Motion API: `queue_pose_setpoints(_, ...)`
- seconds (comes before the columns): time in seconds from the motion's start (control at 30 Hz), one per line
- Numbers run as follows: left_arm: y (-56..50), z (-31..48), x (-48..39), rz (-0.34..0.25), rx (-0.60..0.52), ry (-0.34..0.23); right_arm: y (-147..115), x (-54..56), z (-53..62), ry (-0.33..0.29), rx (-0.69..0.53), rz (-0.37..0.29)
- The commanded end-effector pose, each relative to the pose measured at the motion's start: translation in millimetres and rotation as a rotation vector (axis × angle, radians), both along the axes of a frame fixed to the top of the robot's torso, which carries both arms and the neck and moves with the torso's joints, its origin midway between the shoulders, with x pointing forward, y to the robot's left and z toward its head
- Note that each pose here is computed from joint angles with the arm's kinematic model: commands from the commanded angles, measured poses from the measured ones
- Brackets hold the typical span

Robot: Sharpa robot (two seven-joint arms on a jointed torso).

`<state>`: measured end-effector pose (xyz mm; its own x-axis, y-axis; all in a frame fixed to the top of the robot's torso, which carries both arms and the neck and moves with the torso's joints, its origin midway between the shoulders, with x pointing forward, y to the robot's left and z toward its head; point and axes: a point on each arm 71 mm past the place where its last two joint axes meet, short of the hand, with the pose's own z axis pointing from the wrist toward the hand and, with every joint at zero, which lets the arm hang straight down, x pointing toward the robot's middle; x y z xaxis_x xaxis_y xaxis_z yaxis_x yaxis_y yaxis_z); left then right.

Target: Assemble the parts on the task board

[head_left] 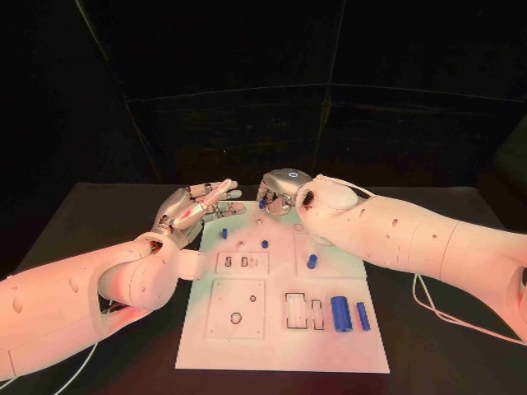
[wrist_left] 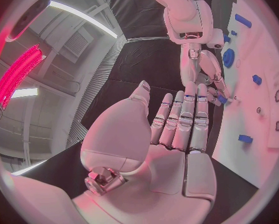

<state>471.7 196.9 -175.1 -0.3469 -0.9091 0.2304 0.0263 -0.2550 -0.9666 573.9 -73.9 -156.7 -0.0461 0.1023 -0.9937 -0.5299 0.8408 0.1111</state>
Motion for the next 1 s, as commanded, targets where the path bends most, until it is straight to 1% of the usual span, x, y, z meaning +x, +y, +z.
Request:
queue_pose_setpoints(0.03, -0.7, 1.6, 0.2, -0.009, -0.006, -0.007, -1.1, -0.9, -2.5, -0.003, -0.009, -0.006)
queue_pose_setpoints(0.47, 0.4, 1.1, 0.6, -0.011, -0.005, -0.002, -3.5, -1.5, -1.2, -0.018, -0.003, -0.018)
queue_pose_setpoints(1.0, 1.5, 0.9, 1.1, -0.008, -0.003, -0.002, -4.4, -2.9, -0.9, -0.018, -0.004, -0.016)
